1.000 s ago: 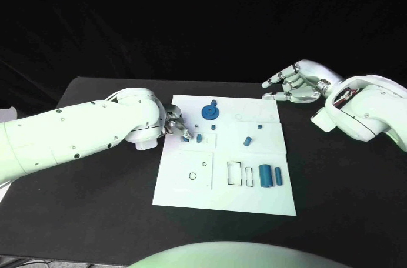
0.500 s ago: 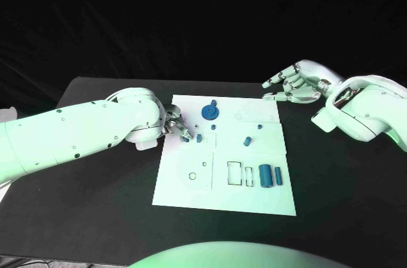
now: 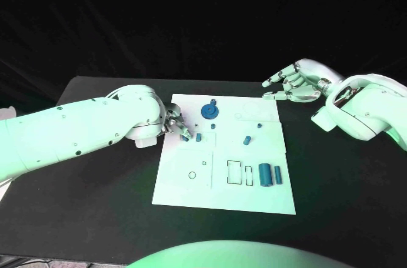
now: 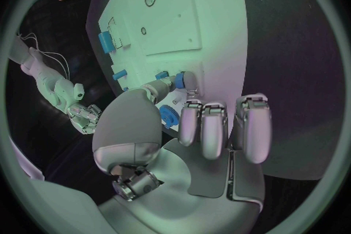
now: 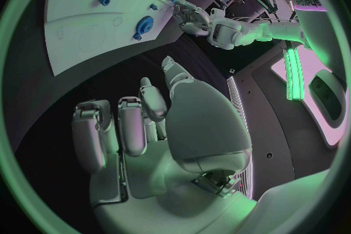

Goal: Assemble the parts on the task board

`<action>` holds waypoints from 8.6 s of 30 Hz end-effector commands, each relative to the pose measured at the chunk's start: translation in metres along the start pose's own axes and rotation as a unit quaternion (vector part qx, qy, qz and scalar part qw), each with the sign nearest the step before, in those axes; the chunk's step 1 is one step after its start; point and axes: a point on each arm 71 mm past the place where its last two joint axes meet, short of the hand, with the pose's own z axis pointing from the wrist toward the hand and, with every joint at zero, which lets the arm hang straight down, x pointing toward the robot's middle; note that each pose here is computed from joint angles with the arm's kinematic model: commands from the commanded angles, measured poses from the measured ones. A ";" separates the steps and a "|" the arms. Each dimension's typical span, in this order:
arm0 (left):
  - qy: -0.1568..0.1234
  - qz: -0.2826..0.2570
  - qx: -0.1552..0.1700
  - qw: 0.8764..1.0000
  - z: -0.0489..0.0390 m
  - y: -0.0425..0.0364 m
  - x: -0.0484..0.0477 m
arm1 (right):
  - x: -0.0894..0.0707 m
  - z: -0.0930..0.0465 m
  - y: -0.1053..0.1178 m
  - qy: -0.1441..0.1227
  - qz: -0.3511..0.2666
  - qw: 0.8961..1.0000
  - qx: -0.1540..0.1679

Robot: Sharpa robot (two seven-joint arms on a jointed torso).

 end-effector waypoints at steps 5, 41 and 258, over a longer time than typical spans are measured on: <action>0.051 0.031 -0.050 0.997 0.0040 0.0037 0.0143 | 0.001 0.000 0.001 0.007 -0.001 1.000 -0.002; 0.048 0.030 -0.059 0.997 0.0095 0.0006 0.0105 | 0.001 -0.002 0.000 0.006 -0.002 1.000 -0.002; 0.009 0.019 -0.068 0.997 0.0073 0.0157 0.0039 | 0.007 0.001 0.009 0.017 0.005 1.000 -0.021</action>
